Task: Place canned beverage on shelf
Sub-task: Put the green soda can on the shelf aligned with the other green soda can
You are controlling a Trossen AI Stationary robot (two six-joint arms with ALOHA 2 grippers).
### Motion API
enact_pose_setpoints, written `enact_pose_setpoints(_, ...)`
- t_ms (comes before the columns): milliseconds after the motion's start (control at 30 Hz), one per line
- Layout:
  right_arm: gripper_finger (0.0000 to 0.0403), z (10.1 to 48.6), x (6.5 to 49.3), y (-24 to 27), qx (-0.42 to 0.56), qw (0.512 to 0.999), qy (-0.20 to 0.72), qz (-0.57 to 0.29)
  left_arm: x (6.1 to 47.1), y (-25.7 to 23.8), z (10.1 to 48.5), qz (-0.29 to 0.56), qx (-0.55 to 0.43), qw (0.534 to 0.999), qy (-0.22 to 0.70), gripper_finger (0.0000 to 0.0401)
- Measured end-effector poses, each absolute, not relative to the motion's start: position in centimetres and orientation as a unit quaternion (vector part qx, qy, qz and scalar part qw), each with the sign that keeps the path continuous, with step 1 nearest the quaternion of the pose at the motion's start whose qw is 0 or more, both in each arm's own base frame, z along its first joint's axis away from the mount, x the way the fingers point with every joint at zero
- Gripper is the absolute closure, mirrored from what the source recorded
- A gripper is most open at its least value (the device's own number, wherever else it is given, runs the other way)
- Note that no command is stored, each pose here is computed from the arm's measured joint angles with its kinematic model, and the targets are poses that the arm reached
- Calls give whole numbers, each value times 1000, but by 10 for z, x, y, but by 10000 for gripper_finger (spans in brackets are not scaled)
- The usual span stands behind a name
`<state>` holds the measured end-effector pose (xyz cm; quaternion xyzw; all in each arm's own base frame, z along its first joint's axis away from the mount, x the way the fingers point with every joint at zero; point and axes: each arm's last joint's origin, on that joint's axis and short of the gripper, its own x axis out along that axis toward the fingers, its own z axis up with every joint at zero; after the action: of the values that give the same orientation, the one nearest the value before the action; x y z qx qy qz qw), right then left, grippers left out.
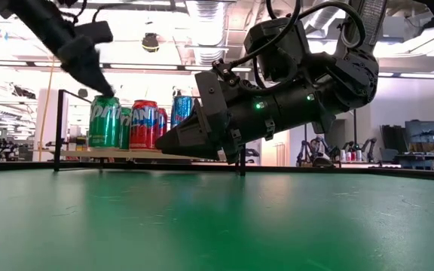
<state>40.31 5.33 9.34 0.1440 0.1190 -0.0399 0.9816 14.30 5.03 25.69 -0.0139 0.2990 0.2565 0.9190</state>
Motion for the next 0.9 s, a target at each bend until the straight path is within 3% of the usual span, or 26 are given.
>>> enact_pose_setpoints(200,281,94,403,54,144,982,118,-39,143,53,240,306,16,869,389,135)
enact_pose_setpoints(600,281,93,403,56,143,982,121,-37,151,65,229,359,59,826,431,387)
enact_pose_setpoints(900,281,92,402,58,128,983,128,-34,145,79,229,393,36,810,433,400)
